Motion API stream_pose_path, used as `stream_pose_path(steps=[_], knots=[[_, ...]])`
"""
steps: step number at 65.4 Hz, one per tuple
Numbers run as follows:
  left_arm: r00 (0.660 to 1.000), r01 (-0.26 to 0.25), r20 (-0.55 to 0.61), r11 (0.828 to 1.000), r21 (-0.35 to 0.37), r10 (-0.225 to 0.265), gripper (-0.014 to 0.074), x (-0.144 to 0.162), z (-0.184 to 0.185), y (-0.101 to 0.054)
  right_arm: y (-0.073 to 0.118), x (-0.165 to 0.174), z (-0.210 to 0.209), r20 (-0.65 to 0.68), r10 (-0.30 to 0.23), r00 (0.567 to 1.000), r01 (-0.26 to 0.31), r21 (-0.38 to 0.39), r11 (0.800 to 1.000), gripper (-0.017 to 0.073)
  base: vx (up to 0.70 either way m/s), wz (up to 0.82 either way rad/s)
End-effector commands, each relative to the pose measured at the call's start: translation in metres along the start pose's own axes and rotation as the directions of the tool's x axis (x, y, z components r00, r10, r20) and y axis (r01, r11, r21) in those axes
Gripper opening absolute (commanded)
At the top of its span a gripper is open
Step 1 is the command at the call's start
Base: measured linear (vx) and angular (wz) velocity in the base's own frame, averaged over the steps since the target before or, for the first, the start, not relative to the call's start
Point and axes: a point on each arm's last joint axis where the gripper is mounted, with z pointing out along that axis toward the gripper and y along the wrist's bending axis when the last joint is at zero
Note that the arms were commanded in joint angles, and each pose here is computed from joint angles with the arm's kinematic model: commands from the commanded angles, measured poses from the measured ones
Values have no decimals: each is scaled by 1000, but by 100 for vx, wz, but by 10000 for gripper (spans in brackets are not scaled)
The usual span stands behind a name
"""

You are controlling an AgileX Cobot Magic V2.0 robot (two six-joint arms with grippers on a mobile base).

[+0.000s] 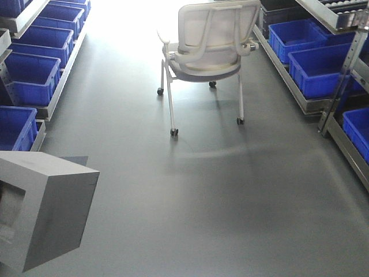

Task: Sort gray base to blue bin
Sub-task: 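Drive down the aisle between the blue bin shelves, then turn toward the shelf of blue bins past the white chair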

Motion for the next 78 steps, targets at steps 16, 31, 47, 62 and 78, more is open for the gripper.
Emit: stream_pose_path(steps=[16, 31, 47, 62, 78], knots=[[992, 15, 129, 999, 33, -19, 2, -18, -4, -4, 0, -6, 0, 73, -15, 997, 15, 2, 1000, -5, 40, 7], [992, 15, 129, 999, 33, -19, 2, -18, -4, -4, 0, -6, 0, 73, -15, 997, 15, 2, 1000, -5, 38, 5], [992, 15, 129, 999, 33, -19, 2, -18, -4, -4, 0, -6, 0, 73, -15, 997, 15, 2, 1000, -5, 36, 3], [992, 15, 129, 999, 33, -19, 2, -18, -4, -4, 0, -6, 0, 73, -15, 997, 15, 2, 1000, -5, 35, 3], [992, 15, 129, 999, 33, -19, 2, -18, -4, -4, 0, -6, 0, 73, -15, 997, 15, 2, 1000, -5, 33, 8]])
